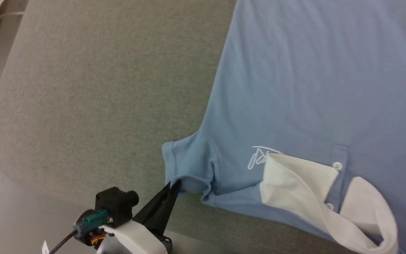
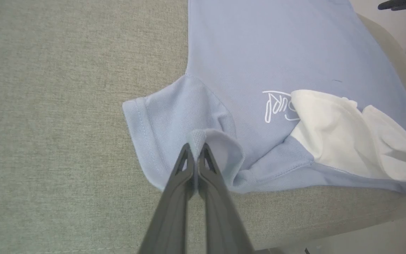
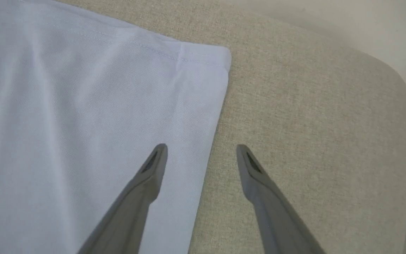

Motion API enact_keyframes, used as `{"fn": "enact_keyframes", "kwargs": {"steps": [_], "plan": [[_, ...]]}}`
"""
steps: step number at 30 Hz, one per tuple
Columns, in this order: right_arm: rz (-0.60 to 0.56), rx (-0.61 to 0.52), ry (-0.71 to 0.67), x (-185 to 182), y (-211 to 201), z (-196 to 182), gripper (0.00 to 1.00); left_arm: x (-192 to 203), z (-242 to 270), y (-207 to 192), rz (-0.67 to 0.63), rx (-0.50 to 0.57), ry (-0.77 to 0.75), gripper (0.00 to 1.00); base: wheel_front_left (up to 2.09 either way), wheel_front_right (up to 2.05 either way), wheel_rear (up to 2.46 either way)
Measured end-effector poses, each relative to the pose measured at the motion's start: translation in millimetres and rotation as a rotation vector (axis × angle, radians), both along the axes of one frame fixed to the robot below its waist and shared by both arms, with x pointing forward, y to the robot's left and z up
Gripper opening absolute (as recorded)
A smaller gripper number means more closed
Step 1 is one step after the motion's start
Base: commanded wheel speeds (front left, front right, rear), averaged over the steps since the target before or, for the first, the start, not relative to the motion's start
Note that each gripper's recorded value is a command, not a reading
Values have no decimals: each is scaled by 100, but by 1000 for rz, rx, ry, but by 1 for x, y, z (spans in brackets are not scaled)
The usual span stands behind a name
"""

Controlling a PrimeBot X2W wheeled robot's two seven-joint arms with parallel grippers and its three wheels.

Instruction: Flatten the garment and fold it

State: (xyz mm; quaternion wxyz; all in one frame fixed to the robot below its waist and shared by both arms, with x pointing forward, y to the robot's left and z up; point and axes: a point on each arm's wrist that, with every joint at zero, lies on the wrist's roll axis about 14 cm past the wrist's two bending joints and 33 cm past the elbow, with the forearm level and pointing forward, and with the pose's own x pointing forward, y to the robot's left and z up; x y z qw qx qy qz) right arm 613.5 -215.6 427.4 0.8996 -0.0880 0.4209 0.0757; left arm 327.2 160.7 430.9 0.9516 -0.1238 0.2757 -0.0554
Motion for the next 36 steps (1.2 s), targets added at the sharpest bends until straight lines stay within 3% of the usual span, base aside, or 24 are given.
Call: {"fn": "enact_keyframes", "kwargs": {"steps": [6,14,15,16,26,36], "plan": [[-44,-31,43,35,-1,-30,100,-1,-8,7,48,18,31,0,0,0,0],[-31,-70,76,55,8,-72,98,-5,-21,19,106,45,80,0,0,0,0],[-28,-67,72,57,10,-74,36,-6,-23,21,111,49,88,0,0,0,0],[-26,-65,65,58,11,-76,0,-7,-25,23,116,53,92,0,0,0,0],[10,-89,25,37,8,-73,0,-3,-12,39,152,76,17,0,0,0,0],[6,-110,74,-55,-32,-55,0,-10,16,52,209,79,-108,0,0,0,0]]}}
